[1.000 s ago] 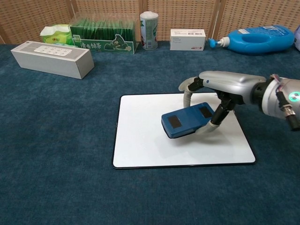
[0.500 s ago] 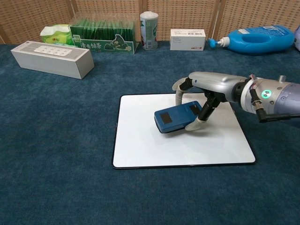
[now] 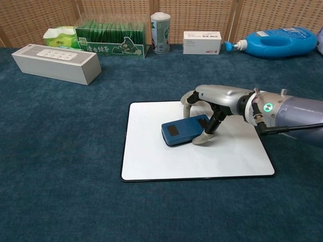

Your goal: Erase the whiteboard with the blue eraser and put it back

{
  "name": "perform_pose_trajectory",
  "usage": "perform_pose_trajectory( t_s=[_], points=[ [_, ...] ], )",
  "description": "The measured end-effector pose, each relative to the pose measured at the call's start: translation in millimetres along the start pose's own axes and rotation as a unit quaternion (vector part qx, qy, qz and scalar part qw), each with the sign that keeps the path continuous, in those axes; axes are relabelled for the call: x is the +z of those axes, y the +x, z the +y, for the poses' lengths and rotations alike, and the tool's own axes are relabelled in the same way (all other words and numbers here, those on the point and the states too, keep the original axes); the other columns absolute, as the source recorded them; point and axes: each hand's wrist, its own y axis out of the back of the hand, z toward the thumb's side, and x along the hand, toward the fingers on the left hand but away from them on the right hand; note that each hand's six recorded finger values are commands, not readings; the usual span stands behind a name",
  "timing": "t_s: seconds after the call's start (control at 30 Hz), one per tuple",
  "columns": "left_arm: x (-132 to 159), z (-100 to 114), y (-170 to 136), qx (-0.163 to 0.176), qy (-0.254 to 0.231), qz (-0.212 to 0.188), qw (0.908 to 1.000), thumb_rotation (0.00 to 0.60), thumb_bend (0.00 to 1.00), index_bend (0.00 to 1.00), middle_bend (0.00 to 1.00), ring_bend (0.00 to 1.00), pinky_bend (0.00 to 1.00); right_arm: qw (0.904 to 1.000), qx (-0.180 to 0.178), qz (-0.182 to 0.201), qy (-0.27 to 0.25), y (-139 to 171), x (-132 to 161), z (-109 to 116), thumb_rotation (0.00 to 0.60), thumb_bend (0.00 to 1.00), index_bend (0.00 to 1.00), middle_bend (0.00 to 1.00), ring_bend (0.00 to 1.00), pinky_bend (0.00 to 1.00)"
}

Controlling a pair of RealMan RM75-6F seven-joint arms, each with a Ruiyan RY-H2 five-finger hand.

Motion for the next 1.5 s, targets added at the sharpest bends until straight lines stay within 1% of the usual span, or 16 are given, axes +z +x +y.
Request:
perform_pose_trajectory(
  t_s=[0.23,0.57,0.73,0.83,0.9,1.0,1.17,1.27,1.4,1.5],
  points=[
    [-0.7,0.5,-0.4,0.001,0.000,0.001,1.0000,0.600,0.32,0.20,0.07,0.04,0.00,0.9999,-0.004,-0.009,0.002,-1.5,-7.4,3.5,0.600,0.16,0.77,0.13,0.00,0.00],
    [4.0,-0.7,2.5,0.001,0.001,-0.006,1.0000,0.600,0.32,0.20,0.07,0.04,0.00,0.9993,-0.021,-0.032,0.007,5.8,-30.0,18.6,0.600,0.16,0.77,0.13,0.00,0.00],
    [4.5,-0.3,3.2,0.002,0.003,-0.007,1.0000,0.600,0.32,0.20,0.07,0.04,0.00,0.9979,-0.038,-0.053,0.008,14.1,-50.5,33.1,0.600,0.16,0.77,0.13,0.00,0.00],
    [4.5,-1.0,3.3,0.002,0.004,-0.006,1.0000,0.600,0.32,0.20,0.07,0.04,0.00,0.9960,-0.053,-0.072,0.009,22.4,-68.9,47.1,0.600,0.16,0.77,0.13,0.00,0.00],
    [5.1,-1.8,3.5,0.001,0.003,-0.007,1.0000,0.600,0.32,0.20,0.07,0.04,0.00,0.9951,-0.061,-0.077,0.005,27.5,-74.8,54.4,0.600,0.16,0.77,0.13,0.00,0.00],
    [6.2,-3.1,3.9,0.000,0.002,-0.009,1.0000,0.600,0.32,0.20,0.07,0.04,0.00,0.9954,-0.064,-0.071,-0.002,30.6,-70.2,57.4,0.600,0.16,0.77,0.13,0.00,0.00],
    [7.0,-3.7,3.6,-0.001,-0.001,-0.010,0.9999,0.600,0.32,0.20,0.07,0.04,0.00,0.9968,-0.059,-0.055,-0.006,29.1,-57.2,54.3,0.600,0.16,0.77,0.13,0.00,0.00],
    [3.8,-2.8,2.4,-0.001,-0.001,-0.006,1.0000,0.600,0.32,0.20,0.07,0.04,0.00,0.9977,-0.050,-0.044,-0.010,25.6,-46.4,46.9,0.600,0.16,0.77,0.13,0.00,0.00],
    [-0.2,-2.5,0.9,-0.001,-0.002,-0.002,1.0000,0.600,0.32,0.20,0.07,0.04,0.00,0.9990,-0.033,-0.026,-0.016,19.0,-28.1,29.9,0.600,0.16,0.77,0.13,0.00,0.00],
    [-1.2,-3.2,0.6,-0.003,-0.005,-0.001,1.0000,0.600,0.32,0.20,0.07,0.04,0.00,0.9995,-0.022,-0.019,-0.010,17.8,-20.8,19.6,0.600,0.16,0.77,0.13,0.00,0.00]
  ],
)
